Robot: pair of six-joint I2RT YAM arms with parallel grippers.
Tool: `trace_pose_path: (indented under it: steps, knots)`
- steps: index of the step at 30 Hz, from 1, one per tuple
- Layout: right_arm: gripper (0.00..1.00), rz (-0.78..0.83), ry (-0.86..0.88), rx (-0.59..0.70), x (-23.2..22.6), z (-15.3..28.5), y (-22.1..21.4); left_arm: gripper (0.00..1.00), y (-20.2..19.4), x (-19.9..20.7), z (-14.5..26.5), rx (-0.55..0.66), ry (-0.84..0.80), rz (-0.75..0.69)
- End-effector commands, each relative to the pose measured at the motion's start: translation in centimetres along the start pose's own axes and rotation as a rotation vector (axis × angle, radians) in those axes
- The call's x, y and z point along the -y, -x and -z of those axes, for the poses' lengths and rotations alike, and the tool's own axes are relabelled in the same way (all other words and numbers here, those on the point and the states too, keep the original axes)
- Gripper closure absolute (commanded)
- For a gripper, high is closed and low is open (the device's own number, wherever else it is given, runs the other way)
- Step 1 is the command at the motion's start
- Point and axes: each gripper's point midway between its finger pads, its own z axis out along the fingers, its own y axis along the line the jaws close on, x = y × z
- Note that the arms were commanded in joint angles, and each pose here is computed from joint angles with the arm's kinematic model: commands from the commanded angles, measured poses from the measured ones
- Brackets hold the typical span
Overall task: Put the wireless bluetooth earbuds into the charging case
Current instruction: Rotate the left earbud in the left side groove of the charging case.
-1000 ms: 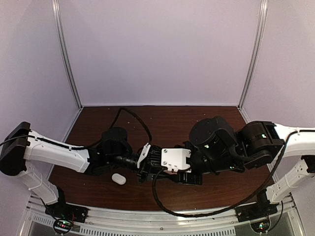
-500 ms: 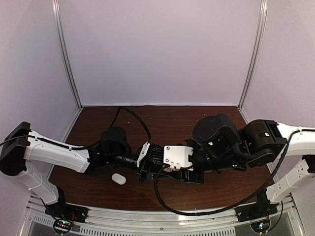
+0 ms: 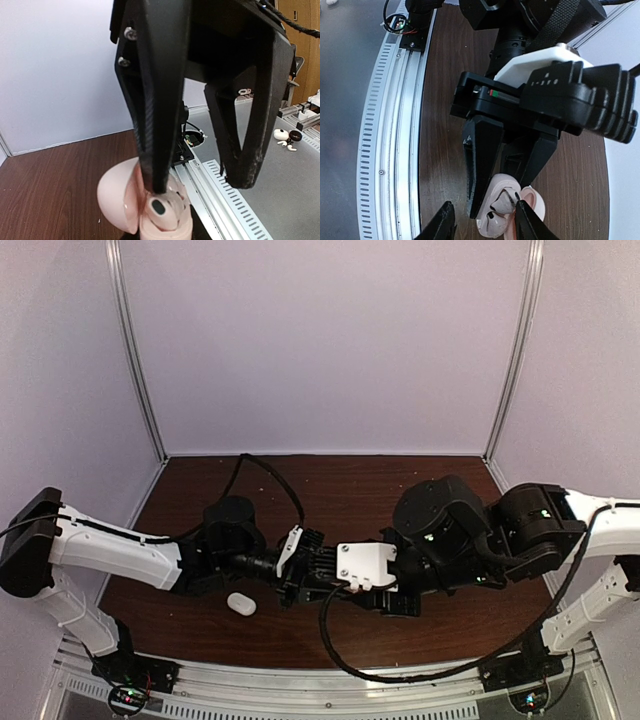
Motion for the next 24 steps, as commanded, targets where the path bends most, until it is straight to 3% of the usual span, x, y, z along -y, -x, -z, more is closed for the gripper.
trace_pose_path:
  steps: [1,8,14,17,24]
  knots:
    - [0.56,0.022,-0.002,-0.035,0.0,0.8,-0.6,1.0,1.7,-0.3,-0.1,0.033,-0.014,-0.057]
    - [0.54,0.042,-0.015,-0.048,0.3,0.5,-0.5,1.0,1.7,-0.1,0.0,0.031,-0.028,-0.048]
    - [0.53,-0.024,-0.041,0.072,1.3,2.2,1.8,1.0,2.1,-0.2,0.6,0.06,0.002,-0.045]
    - [0.46,-0.094,-0.041,0.151,2.1,2.9,2.7,1.0,2.4,-0.4,1.1,0.081,0.019,-0.048]
    - [0.33,-0.186,-0.066,0.204,3.4,3.3,1.6,1.0,3.5,-0.5,2.4,0.121,0.058,-0.035]
